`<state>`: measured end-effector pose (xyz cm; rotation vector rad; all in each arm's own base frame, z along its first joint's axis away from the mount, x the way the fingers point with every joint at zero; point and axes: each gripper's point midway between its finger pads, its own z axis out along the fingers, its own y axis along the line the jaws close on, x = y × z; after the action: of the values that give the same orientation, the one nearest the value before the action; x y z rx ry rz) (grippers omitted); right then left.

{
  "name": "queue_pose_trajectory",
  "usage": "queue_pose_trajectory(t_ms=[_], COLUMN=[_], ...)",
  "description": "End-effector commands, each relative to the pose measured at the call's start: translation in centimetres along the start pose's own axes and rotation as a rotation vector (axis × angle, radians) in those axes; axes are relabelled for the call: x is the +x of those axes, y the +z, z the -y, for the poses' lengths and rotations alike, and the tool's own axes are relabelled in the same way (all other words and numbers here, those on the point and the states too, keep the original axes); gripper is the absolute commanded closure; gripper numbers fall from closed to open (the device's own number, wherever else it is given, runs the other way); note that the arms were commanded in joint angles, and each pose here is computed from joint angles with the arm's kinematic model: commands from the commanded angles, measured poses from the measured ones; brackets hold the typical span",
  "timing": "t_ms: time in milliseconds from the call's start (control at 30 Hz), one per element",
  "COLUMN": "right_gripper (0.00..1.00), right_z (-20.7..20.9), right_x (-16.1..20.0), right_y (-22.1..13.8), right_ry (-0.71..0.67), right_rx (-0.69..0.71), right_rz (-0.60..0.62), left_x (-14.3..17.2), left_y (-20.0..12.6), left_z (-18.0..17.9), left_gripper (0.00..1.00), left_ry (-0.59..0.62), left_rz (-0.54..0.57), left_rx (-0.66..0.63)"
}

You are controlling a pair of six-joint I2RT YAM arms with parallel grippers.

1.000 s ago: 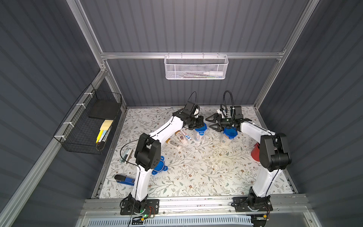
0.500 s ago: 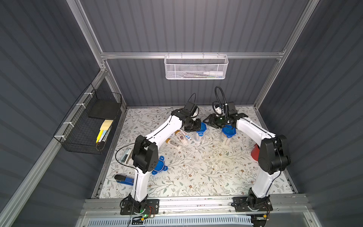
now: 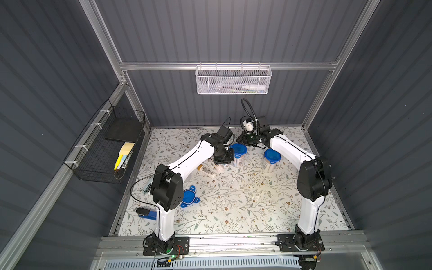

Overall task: Take out toiletry kits
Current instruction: Adjust the container at the center of the board.

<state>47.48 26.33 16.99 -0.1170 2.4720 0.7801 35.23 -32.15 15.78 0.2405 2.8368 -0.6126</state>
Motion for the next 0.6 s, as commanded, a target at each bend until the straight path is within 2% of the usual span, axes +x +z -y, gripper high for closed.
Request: queue_pose_trajectory(t_ms=[0,100,200,367,567], right_gripper=[0.8,0.81,0.81,0.78,0.75], right_z=[3.1,3.8,3.2,0.4,-1.1], right_x=[1.7,2.1,1.8,-0.2,-0.8], right_y=[0.4,-0.3,-1.6,-5.1,-9.5], right_ry=[-0.017,0.001,-0.004,-0.005,0.054], right_rx=[0.138,0.178,0.161,0.072,0.009], right_rz=[-0.048,-0.045,-0.004,0.12,0.269], left_x=[-1.2,-1.7,-2.3,-4.8,-6.9], left_y=[0.0,0.4,0.0,-2.7,-5.4], left_z=[0.6,0.5,0.3,-0.1,2.5], left_gripper=[1.0,1.0,1.0,1.0,1.0], left_ry=[0.041,0.043,0.047,0.029,0.044], left_rz=[0.019,0.01,0.021,0.103,0.176], left_rx=[-0.004,-0.015,-0.028,-0.027,0.061])
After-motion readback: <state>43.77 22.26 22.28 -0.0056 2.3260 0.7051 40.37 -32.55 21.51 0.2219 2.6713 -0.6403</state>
